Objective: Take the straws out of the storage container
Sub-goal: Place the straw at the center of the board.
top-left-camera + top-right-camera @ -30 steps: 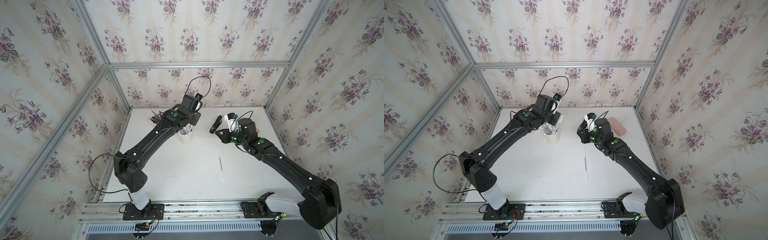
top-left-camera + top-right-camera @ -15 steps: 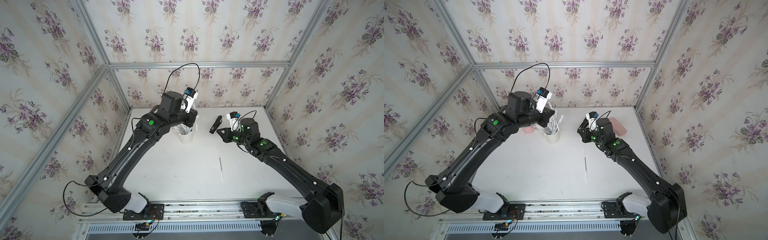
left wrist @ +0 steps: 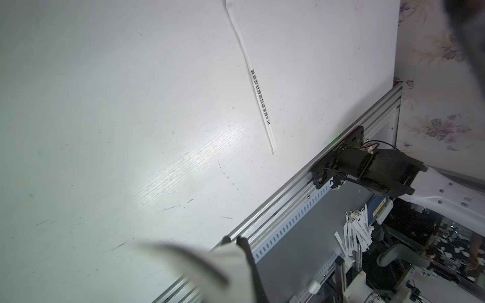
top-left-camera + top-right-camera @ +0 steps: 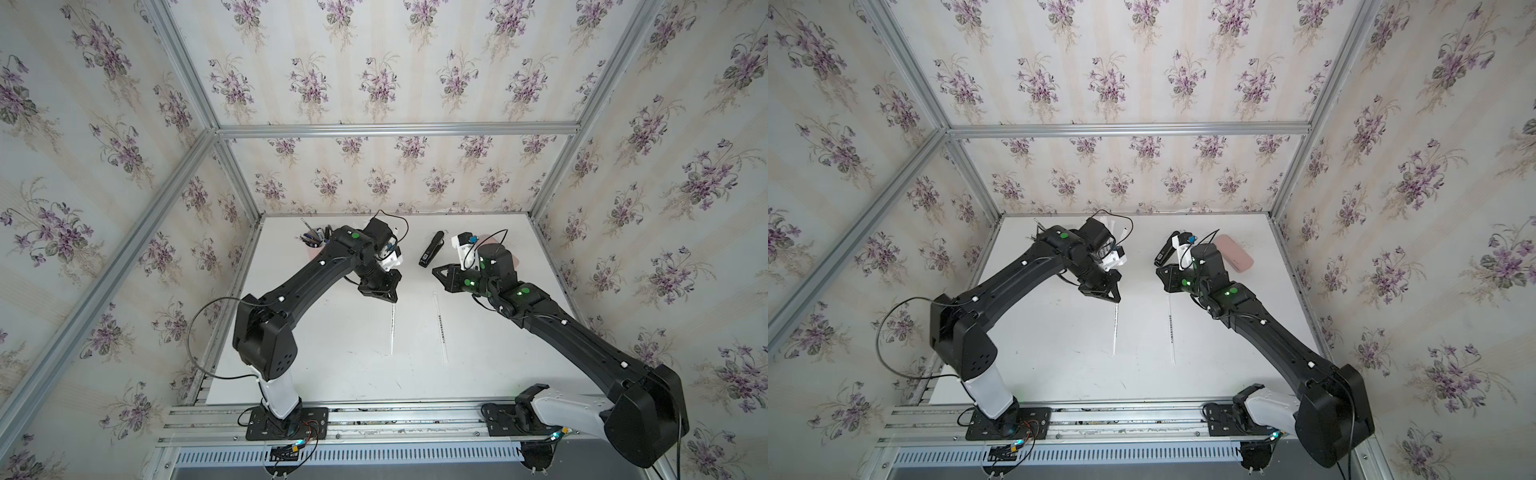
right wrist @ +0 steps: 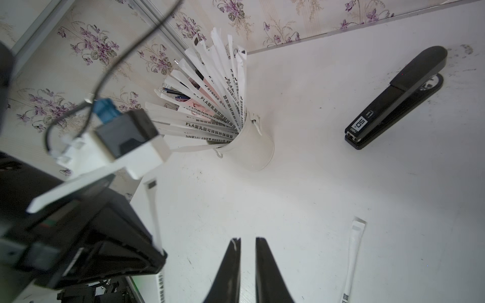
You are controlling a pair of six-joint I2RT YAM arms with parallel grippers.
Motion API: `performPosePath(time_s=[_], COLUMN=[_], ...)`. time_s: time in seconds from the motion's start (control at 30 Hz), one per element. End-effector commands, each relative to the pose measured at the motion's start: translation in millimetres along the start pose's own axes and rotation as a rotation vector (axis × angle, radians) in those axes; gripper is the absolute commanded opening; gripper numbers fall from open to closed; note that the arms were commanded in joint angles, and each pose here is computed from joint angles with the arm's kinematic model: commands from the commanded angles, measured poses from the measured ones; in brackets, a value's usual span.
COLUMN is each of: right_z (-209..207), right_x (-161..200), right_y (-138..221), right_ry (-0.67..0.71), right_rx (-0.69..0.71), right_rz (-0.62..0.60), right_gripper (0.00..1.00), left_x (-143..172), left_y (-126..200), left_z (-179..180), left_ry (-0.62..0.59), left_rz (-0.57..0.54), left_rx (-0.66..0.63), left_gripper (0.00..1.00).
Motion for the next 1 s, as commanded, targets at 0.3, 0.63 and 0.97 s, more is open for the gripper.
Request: performPosePath(time_s=[0.3, 0.63, 0.97], right_z=[-4.6, -5.5, -9.3], right_x=[7.2, 7.2, 10.6], right_y=[3.5, -4.7, -6.4], right_ry=[0.009, 0.009, -0.002], right_rx=[0.002, -0.013, -0.004], right_rz=[-0.007, 0.011, 0.019], right_gripper=[0.17, 0.17, 0.17], left_x=[-15.8, -18.5, -17.4], left_y=[-50.7, -61.6, -56.6], left_z=[39.8, 57.0, 59.5], left_ry=[0.09, 0.125, 0.123], left_rz=[0.048, 0.017, 0.001], left_rx=[-0.056, -0.122, -0.135], left_gripper=[0.11, 0.2, 0.21])
Point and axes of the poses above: each gripper's point midway between its finger pads, its own y axis back along the fingers, its own z axis along the line the jaws close on, x = y × z, the point moved 8 cm from there along y, back along the fingers, and after that the axes turned 12 degrees about -y, right-handed, at the moved point
